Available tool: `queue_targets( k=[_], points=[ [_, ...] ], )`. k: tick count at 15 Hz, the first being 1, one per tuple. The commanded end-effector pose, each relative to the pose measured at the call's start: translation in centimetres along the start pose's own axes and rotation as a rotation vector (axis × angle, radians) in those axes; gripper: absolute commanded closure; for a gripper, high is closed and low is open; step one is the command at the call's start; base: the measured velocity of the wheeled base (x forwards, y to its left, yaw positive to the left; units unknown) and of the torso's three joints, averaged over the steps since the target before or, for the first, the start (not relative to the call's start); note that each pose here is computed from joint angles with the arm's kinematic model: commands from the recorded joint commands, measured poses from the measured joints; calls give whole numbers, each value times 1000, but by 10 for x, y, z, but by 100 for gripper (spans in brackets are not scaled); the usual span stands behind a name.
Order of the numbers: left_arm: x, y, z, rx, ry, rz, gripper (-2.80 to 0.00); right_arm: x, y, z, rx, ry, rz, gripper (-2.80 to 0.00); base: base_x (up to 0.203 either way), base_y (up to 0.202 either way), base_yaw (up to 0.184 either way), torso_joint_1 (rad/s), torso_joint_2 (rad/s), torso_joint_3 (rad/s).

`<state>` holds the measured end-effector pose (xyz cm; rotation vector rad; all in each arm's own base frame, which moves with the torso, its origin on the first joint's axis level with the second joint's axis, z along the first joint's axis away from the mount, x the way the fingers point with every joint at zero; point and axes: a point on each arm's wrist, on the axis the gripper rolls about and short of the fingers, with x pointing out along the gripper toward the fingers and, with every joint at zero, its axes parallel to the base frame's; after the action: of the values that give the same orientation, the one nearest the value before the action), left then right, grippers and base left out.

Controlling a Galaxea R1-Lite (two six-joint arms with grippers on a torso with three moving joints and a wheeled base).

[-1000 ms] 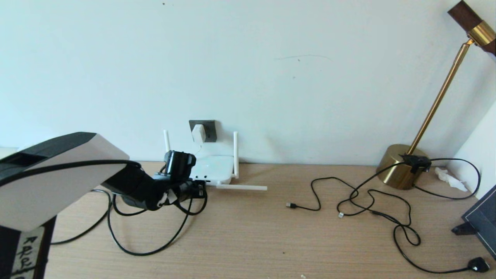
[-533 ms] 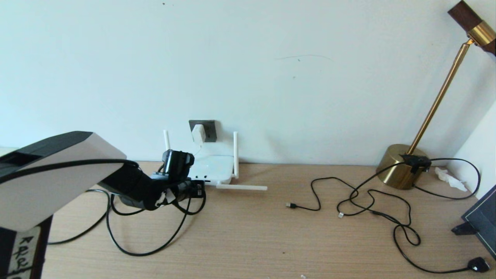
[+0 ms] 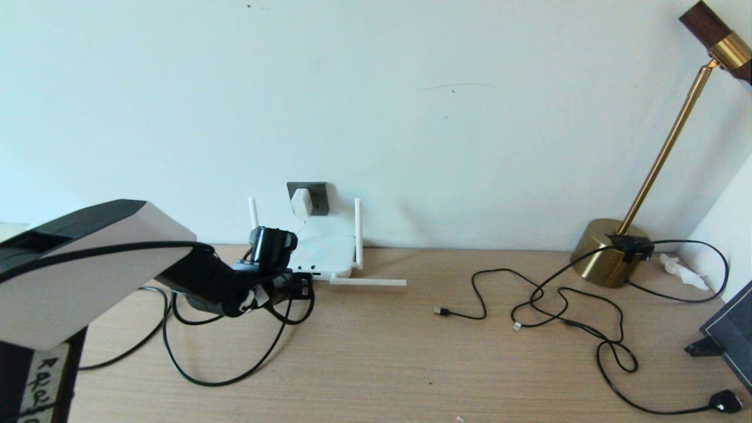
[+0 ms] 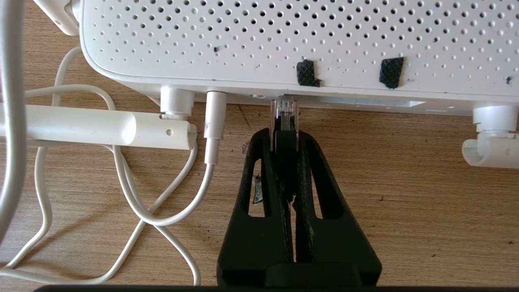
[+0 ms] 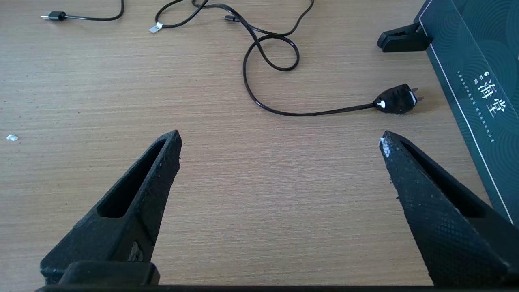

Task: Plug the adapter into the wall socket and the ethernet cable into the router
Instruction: Plug cable into router interface

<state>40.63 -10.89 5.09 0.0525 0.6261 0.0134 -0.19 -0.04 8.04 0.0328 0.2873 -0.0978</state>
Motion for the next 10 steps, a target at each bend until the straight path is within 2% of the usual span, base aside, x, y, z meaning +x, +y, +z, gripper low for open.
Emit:
queue_targets(
  k=[1, 10],
  points=[
    [2, -1, 0, -3, -8, 0, 0, 0, 0, 0, 0, 1, 0, -280, 0, 0, 0, 0, 0, 0],
    [1, -4, -2, 5, -1, -4, 0, 0, 0, 0, -1, 1, 0, -280, 0, 0, 0, 0, 0, 0]
  ],
)
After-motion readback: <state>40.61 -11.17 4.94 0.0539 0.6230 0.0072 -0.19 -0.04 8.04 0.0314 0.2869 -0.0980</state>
